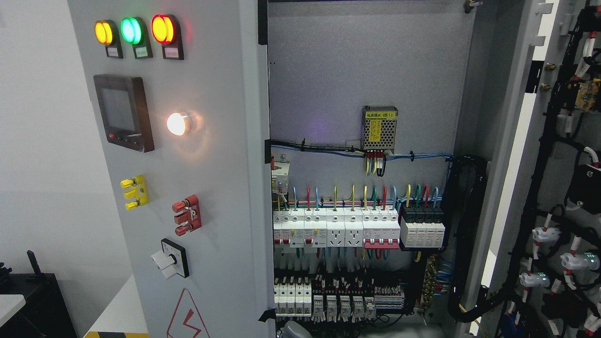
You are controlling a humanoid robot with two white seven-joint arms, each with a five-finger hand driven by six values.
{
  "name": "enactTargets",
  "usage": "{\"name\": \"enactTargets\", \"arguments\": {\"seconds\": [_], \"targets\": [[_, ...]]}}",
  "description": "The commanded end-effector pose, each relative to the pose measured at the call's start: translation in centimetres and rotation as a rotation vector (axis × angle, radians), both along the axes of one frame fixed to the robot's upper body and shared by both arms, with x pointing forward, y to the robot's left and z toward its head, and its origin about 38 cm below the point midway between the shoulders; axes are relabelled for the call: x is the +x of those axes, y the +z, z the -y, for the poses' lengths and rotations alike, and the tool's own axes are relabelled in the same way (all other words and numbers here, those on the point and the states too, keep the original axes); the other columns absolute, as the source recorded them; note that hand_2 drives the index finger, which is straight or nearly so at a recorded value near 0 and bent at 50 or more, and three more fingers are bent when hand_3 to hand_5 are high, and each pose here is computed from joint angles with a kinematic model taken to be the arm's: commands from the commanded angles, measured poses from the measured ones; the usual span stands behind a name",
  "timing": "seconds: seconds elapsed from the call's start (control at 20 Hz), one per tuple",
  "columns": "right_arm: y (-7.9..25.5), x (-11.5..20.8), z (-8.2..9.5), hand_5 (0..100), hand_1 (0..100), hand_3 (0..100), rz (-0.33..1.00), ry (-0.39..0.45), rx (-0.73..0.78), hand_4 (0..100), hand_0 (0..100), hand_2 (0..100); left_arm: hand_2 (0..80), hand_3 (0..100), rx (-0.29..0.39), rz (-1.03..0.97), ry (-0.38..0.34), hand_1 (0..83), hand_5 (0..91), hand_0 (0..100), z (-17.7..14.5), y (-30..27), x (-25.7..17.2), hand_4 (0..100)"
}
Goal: Open door with both hands
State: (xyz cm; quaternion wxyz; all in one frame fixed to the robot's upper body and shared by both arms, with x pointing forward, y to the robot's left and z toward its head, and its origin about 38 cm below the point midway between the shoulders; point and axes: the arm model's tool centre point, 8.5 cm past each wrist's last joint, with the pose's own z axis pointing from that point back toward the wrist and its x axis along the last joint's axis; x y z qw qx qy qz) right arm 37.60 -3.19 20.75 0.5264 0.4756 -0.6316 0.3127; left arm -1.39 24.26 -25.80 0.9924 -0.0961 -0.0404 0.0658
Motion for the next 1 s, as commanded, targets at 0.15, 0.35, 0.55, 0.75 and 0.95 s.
{"name": "enactTargets", "arguments": {"seconds": [0.15,0.35,0.55,0.75,0.95], "targets": [[0.07,-0.64,-0.77,0,0,0,0.011,0.036,-0.011,0,0,0,0.0,0,-0.031,-0.031,0.006,0.0,0.0,0,1.90,0.02,-1.97,4],[0.03,-0.72,-1.00,0,0,0,0.016,0.049,-0.028,0,0,0,0.0,0,-0.033,-0.031,0.006,0.0,0.0,0,2.00,0.02,-1.97,4],[0.23,-0.49,-0.74,0,0,0,0.026,0.046,-0.039,0,0,0,0.0,0,-0.031,-0.031,0.006,0.0,0.0,0,1.90,0.02,-1.97,4],[0.24,-0.62,-0.86,0,0,0,0.028,0.053,-0.037,0,0,0,0.0,0,-0.031,-0.031,0.006,0.0,0.0,0,1.90,0.02,-1.97,4],[0.25,-0.94,-1.24,0,0,0,0.034,0.070,-0.040,0,0,0,0.0,0,-0.031,-0.031,0.006,0.0,0.0,0,1.90,0.02,-1.97,4]]}}
